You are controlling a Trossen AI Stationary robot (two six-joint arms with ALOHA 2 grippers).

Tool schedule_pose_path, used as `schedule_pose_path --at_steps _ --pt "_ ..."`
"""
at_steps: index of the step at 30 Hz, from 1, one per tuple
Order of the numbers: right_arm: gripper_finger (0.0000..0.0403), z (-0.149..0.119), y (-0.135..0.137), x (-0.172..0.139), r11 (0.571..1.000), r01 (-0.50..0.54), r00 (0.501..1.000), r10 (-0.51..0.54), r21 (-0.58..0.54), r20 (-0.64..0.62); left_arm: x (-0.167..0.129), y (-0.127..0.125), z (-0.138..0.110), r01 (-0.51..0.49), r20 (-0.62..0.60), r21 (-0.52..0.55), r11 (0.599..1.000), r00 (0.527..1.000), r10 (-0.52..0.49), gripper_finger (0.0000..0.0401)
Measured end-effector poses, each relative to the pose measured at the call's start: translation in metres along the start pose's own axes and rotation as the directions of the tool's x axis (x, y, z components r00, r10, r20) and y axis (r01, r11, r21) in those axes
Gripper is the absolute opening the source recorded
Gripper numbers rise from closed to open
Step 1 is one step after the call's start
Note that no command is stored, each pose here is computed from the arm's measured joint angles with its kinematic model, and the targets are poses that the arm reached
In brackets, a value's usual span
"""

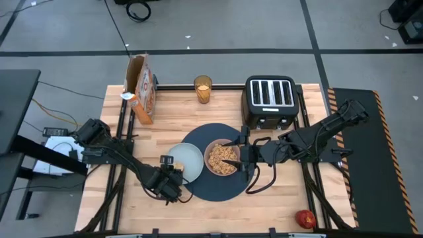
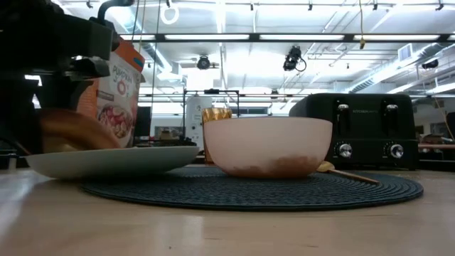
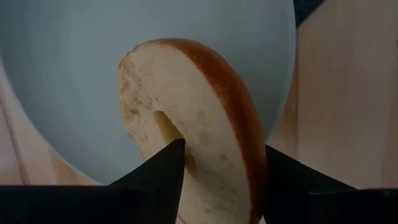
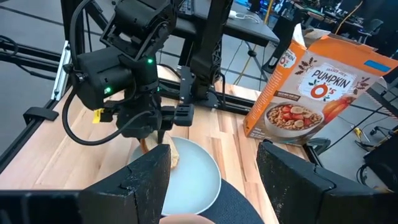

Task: Arrange a breakfast setting
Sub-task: Put the bagel on the plate

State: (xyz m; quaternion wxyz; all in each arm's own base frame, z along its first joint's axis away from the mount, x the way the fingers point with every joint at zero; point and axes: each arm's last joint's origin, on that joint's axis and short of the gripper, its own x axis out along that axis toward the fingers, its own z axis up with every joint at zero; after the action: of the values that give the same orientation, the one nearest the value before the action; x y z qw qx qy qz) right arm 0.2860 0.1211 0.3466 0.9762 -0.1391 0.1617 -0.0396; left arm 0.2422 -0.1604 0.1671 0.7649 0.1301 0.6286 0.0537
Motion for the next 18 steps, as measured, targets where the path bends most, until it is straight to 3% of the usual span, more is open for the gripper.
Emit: schedule_pose_path --at_steps 9,18 --pt "0.0243 0.0 0.0 0.0 1.0 -0.002 1.0 0.002 0.025 0.0 0.001 0.003 0.001 0.006 -0.009 0.044 0.999 1.0 -0.005 0.0188" --pt "0.0243 -0.001 0.001 0.0 0.999 -0.037 0.999 0.038 0.039 -0.011 -0.006 0.013 0.012 0.021 -0.034 0.073 0.997 0.999 -0.019 0.0243"
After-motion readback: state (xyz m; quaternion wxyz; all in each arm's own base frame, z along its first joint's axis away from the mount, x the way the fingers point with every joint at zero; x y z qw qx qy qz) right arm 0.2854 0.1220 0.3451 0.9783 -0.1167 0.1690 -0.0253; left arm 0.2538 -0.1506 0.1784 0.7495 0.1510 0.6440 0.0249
